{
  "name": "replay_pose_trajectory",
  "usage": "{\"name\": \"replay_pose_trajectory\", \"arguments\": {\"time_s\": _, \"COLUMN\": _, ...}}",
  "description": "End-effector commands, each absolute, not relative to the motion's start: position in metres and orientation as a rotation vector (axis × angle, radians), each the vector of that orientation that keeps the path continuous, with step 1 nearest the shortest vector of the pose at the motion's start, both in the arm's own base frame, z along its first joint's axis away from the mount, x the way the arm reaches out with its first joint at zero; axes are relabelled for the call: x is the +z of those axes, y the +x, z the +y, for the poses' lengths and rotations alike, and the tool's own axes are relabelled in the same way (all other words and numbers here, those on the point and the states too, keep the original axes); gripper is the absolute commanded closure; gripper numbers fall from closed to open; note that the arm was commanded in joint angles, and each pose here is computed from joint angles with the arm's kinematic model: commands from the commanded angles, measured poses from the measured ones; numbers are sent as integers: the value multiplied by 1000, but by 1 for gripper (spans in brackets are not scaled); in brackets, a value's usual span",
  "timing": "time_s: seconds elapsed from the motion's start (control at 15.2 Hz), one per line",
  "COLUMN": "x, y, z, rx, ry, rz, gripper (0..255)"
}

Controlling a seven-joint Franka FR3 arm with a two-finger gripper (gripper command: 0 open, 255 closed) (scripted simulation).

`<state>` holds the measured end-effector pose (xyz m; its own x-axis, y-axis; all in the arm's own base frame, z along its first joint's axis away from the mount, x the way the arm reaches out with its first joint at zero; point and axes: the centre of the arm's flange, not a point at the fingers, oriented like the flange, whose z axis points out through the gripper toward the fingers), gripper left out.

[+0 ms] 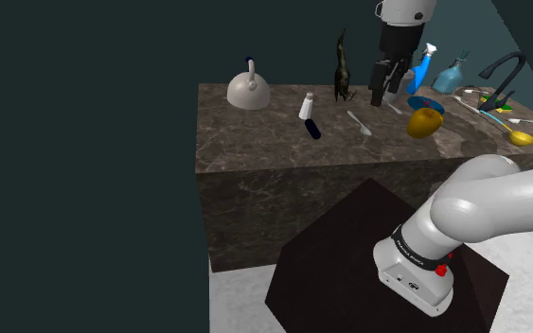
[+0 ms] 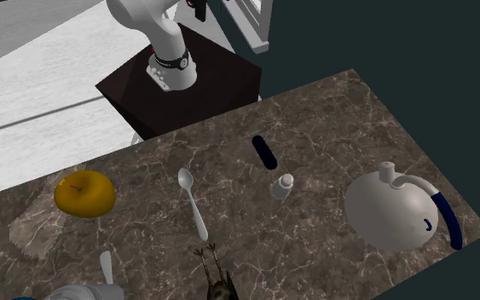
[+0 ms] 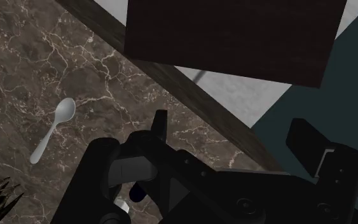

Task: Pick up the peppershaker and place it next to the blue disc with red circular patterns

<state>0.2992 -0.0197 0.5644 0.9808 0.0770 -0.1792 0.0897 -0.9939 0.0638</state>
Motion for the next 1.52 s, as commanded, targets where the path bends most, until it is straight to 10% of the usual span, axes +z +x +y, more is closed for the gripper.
{"name": "replay_pose_trajectory", "arguments": {"time_s": 0.0, "x": 564, "y": 299, "z": -20, "rx": -272, "ry": 3055, "rz": 129, "gripper": 0}}
{"name": "replay_pose_trajectory", "arguments": {"time_s": 1.45, "x": 433, "y": 511, "z": -126, "rx": -52, "ry": 3047, "rz": 138, "gripper": 0}}
